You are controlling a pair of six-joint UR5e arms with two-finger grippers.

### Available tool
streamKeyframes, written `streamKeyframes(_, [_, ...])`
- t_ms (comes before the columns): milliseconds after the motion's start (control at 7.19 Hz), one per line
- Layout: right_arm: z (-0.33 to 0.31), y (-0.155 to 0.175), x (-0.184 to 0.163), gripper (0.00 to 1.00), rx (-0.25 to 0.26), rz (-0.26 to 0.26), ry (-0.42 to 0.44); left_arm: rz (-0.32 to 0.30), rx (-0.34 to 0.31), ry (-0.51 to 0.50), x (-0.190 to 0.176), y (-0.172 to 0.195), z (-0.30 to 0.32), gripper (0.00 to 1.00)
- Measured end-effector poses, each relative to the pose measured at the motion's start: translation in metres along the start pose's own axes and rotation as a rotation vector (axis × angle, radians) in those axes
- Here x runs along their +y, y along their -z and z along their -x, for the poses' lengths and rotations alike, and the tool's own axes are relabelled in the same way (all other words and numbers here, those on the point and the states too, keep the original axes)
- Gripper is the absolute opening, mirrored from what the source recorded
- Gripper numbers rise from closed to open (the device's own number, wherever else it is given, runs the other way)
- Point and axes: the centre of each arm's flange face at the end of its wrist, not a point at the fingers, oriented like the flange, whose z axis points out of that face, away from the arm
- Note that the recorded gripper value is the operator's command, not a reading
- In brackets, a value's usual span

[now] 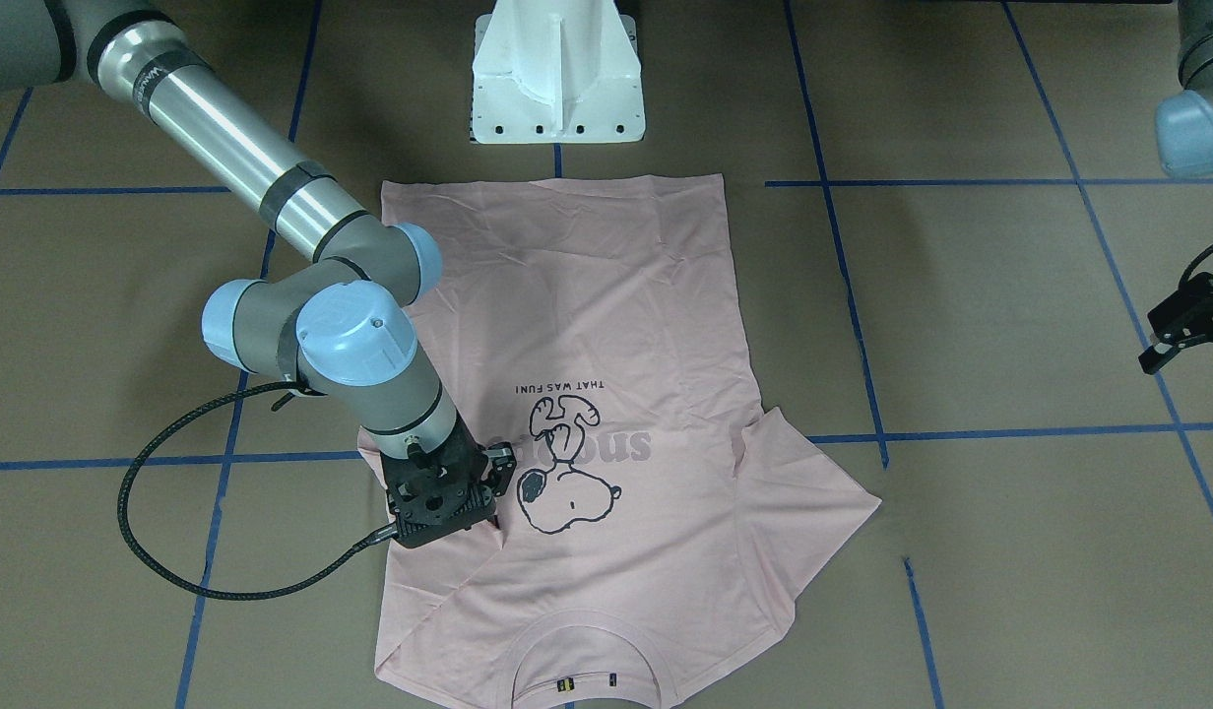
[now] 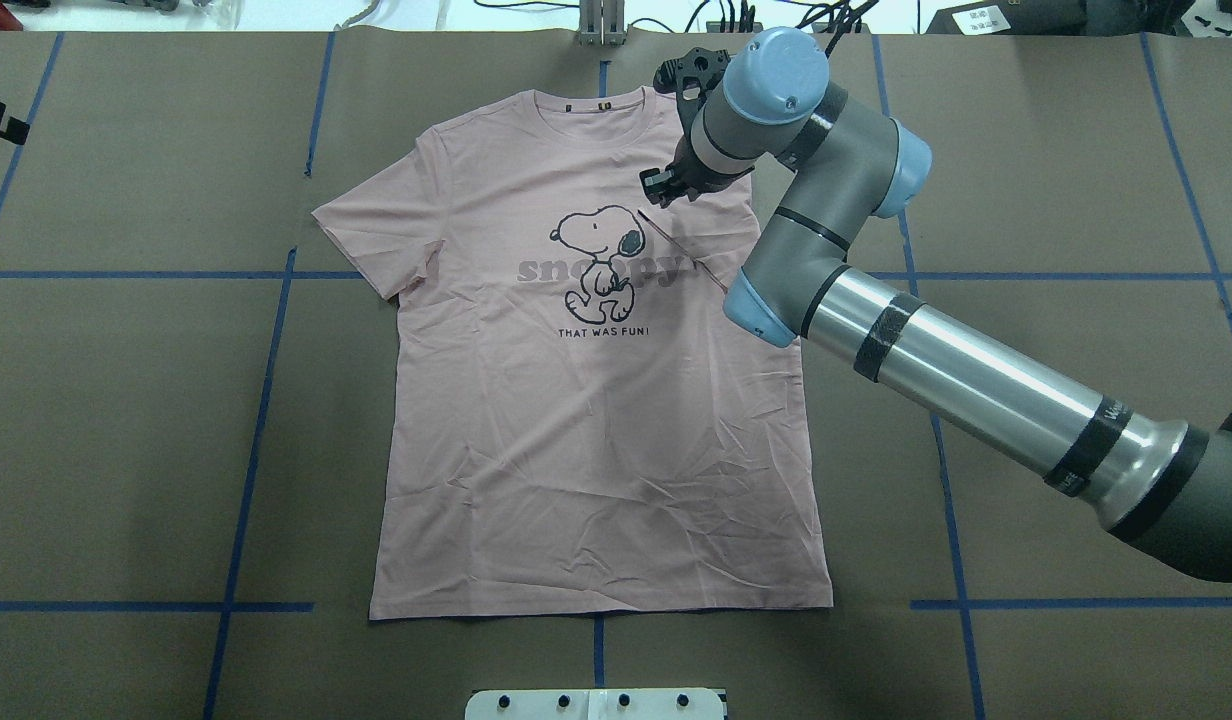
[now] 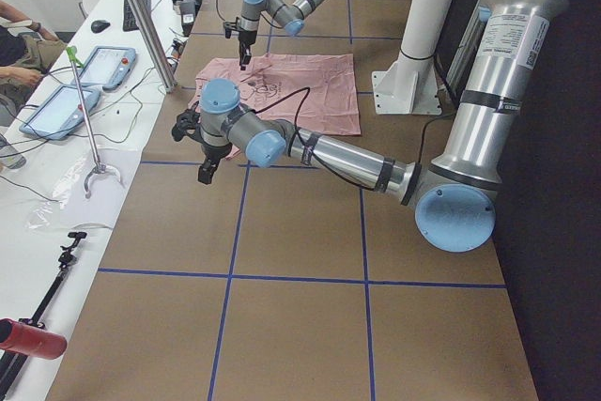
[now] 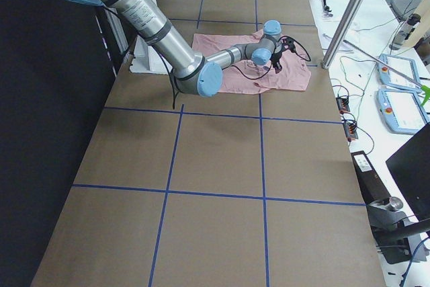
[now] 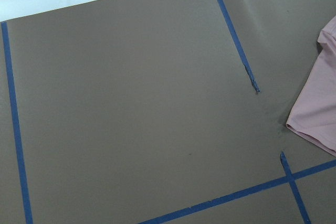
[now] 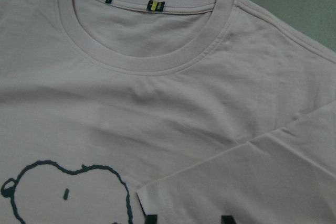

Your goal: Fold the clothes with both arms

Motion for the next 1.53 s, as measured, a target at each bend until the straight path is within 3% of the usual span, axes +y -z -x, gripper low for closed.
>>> streamKeyframes(278, [0.012,0.012,-0.005,1.00,-0.034,0.017,-0.107,-0.013,0.006,0.068,-0.012,0.002,-0.015,1.00])
streamKeyframes(417, [0.021,0.029,-0.006,1.00,-0.052,0.062,-0.195,-0.016,0.003,0.125,-0.022,-0.009,-0.041,1.00])
streamKeyframes(695, [0.024,0.080,0.011,1.00,-0.014,0.149,-0.356,-0.008,-0.010,0.220,-0.034,-0.051,-0.109,1.00])
streamKeyframes(1112, [-0.014,0.129,0.054,1.00,0.028,0.205,-0.431,-0.080,-0.052,0.355,-0.038,-0.147,-0.188,1.00])
streamKeyframes(1529, [-0.025,0.139,0.066,1.00,0.021,0.205,-0.434,-0.127,-0.099,0.351,-0.032,-0.236,-0.205,1.00])
